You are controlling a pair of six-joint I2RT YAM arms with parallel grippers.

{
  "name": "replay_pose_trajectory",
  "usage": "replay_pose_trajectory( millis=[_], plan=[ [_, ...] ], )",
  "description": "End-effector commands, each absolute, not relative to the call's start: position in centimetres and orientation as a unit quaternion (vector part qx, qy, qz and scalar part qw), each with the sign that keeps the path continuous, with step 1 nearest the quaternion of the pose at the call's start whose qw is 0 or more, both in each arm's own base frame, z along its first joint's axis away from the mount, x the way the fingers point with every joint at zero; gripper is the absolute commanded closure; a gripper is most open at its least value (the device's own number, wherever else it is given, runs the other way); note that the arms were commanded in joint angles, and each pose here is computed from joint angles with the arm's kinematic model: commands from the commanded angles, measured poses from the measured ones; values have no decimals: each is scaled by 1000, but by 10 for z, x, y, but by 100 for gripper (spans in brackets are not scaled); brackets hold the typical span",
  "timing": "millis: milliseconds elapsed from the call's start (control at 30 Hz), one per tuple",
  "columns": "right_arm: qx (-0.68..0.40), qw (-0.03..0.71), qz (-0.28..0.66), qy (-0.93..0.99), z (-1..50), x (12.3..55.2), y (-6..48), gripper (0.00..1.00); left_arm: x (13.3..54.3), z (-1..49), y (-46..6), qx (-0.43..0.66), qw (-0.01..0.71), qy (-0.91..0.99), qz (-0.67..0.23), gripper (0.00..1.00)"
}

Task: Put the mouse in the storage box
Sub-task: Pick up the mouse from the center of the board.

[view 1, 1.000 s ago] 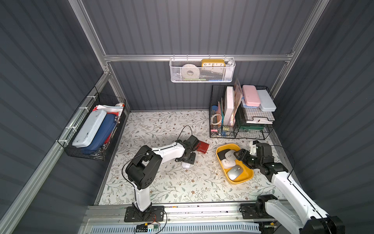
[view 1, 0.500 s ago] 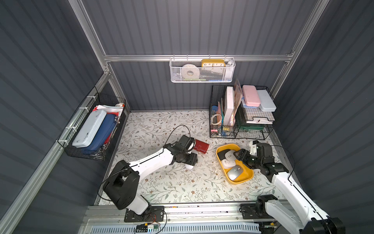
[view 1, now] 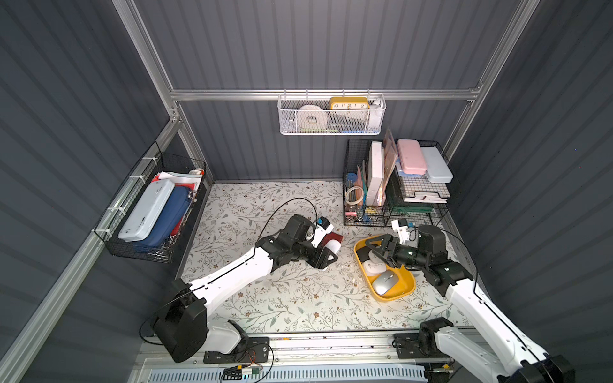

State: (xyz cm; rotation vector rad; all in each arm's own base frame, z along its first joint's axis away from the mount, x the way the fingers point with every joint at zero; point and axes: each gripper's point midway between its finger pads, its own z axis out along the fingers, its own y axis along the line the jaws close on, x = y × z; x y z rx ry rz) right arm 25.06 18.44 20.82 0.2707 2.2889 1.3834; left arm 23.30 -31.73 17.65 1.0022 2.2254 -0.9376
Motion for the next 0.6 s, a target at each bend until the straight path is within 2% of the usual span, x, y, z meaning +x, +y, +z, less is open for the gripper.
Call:
replay_pose_trajectory(
  millis=[0, 300, 567],
  plan=[
    [66, 231, 516, 822, 233, 249, 208, 26, 223, 188, -320, 405, 276, 792, -364, 57],
    [42, 198, 515, 833, 225, 245, 249, 30, 212, 194, -315, 410, 279, 784, -374, 58],
    [24, 174, 511, 841, 219, 245, 282, 39, 204, 195, -307, 409, 282, 782, -376, 58]
  ],
)
